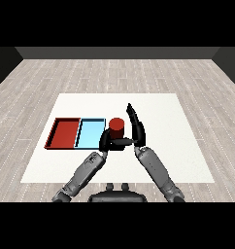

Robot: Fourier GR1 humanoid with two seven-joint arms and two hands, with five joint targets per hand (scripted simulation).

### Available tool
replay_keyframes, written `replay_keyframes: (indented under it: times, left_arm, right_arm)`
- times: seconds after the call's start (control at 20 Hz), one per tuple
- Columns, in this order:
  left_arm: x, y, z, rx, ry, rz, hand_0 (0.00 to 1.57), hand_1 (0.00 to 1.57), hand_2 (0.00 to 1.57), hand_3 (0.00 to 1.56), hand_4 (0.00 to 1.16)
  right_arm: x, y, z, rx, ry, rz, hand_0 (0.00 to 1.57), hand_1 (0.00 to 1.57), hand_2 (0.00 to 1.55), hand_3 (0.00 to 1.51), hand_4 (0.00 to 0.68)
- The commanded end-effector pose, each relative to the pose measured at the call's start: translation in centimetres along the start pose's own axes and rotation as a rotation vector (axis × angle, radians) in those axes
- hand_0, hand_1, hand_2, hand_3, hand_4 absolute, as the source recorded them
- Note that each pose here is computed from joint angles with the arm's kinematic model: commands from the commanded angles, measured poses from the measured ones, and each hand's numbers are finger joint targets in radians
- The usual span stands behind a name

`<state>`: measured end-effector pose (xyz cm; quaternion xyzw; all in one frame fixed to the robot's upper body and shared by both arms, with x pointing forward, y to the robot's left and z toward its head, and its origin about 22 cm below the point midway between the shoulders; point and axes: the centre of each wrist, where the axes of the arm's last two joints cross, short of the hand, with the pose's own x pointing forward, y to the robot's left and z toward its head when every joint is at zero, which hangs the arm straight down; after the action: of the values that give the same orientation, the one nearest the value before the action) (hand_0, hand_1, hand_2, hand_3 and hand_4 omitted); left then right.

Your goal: Pick the red can and put it in the red box

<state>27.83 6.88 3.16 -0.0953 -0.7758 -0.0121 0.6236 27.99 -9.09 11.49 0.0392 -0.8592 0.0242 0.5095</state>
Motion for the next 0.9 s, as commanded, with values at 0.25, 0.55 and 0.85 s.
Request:
replay_keyframes:
  times: [0.25, 0.55, 0.85]
  left_arm:
    - [0.7, 3.3, -1.38, 0.038, -0.025, -0.075, 1.57, 1.57, 1.57, 1.46, 1.13]
    - [2.4, 6.1, -1.16, 0.085, -0.051, -0.116, 1.57, 1.57, 1.57, 1.47, 1.15]
    - [4.4, 12.0, -3.17, 0.195, -0.04, -0.219, 1.57, 1.57, 1.57, 1.46, 1.12]
  right_arm:
    - [3.9, -3.9, 1.9, -0.076, -0.081, -0.042, 0.0, 0.0, 0.0, 0.0, 0.0]
    - [3.1, -8.4, 4.9, -0.136, -0.095, -0.005, 0.0, 0.0, 0.0, 0.0, 0.0]
    - [0.9, -12.7, 8.7, -0.21, -0.012, 0.074, 0.0, 0.0, 0.0, 0.0, 0.0]
